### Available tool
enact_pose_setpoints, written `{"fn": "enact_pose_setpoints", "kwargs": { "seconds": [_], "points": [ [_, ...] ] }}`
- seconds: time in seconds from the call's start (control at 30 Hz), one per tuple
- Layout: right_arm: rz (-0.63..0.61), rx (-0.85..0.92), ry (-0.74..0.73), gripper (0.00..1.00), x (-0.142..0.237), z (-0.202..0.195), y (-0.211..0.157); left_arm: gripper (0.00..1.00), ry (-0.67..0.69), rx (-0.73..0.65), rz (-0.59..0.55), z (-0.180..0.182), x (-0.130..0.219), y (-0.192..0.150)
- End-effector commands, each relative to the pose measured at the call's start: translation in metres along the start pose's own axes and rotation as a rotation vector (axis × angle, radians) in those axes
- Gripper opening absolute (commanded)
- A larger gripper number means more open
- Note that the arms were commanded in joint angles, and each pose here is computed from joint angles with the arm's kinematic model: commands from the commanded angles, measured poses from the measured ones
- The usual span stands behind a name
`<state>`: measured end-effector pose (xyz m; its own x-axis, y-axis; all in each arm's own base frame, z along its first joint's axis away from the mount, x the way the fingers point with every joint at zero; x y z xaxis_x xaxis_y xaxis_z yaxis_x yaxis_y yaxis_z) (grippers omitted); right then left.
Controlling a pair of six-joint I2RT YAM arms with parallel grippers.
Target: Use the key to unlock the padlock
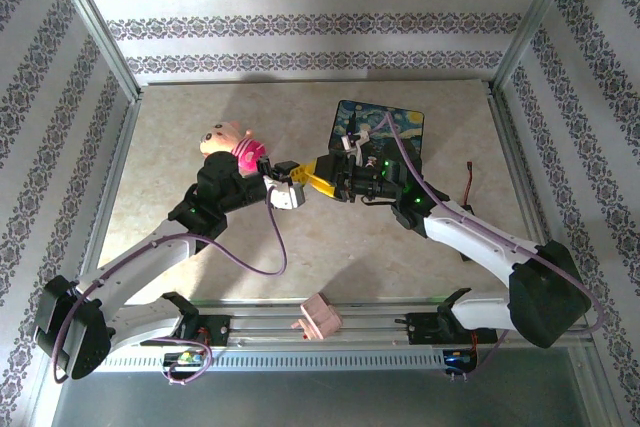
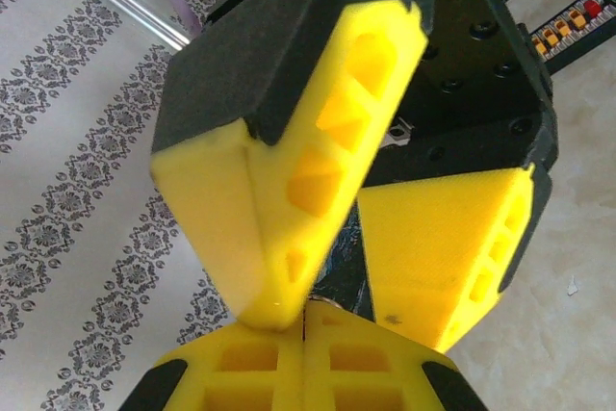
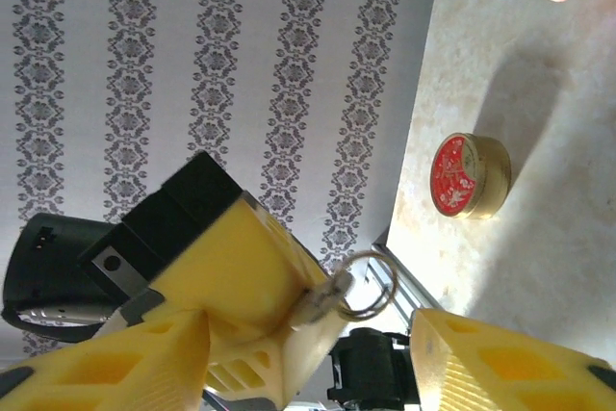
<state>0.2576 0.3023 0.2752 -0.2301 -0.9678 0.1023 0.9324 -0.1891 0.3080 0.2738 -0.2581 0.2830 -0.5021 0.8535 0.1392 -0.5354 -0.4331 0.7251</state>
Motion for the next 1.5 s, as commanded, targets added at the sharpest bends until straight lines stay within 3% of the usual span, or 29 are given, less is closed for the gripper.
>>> {"fn": "enact_pose_setpoints", "kwargs": {
  "seconds": [0.0, 0.4, 0.53, 0.97, 1.2, 1.47],
  "points": [
    [-0.066, 0.036, 0.042, 0.52, 0.005, 0.017, 0.019, 0.00, -0.011, -0.019, -0.065, -0.004, 0.005, 0.017],
    [-0.093, 0.041, 0.040, 0.25, 0.012, 0.017, 0.024, 0.00, -0.021, -0.012, -0.079, -0.007, 0.008, 0.020],
    [-0.089, 0.042, 0.044, 0.20, 0.012, 0.018, 0.024, 0.00, -0.019, -0.012, -0.066, -0.007, 0.008, 0.018],
    [-0.056, 0.052, 0.054, 0.20, 0.011, 0.024, 0.020, 0.00, -0.019, -0.026, -0.019, -0.006, 0.004, 0.009],
    [-0.023, 0.031, 0.039, 0.28, 0.006, 0.017, 0.015, 0.00, -0.014, -0.039, -0.006, -0.005, 0.001, 0.004],
    [-0.009, 0.040, 0.048, 0.24, 0.003, 0.021, 0.014, 0.00, -0.019, -0.038, -0.006, -0.006, 0.001, 0.004]
  ]
}}
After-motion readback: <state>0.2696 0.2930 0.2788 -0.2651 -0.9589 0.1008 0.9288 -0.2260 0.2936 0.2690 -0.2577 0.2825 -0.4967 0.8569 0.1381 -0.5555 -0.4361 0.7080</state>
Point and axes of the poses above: each hand's point on the last joint's axis, 136 mm out from that joint toward the fingers, its own x axis back along the fingers, its own z axis along the line the jaws close on, y = z × x, the point moved 1 cm from there along x, back along the fingers, and after that the axes turned 8 degrees about x, right-handed, at the moved point
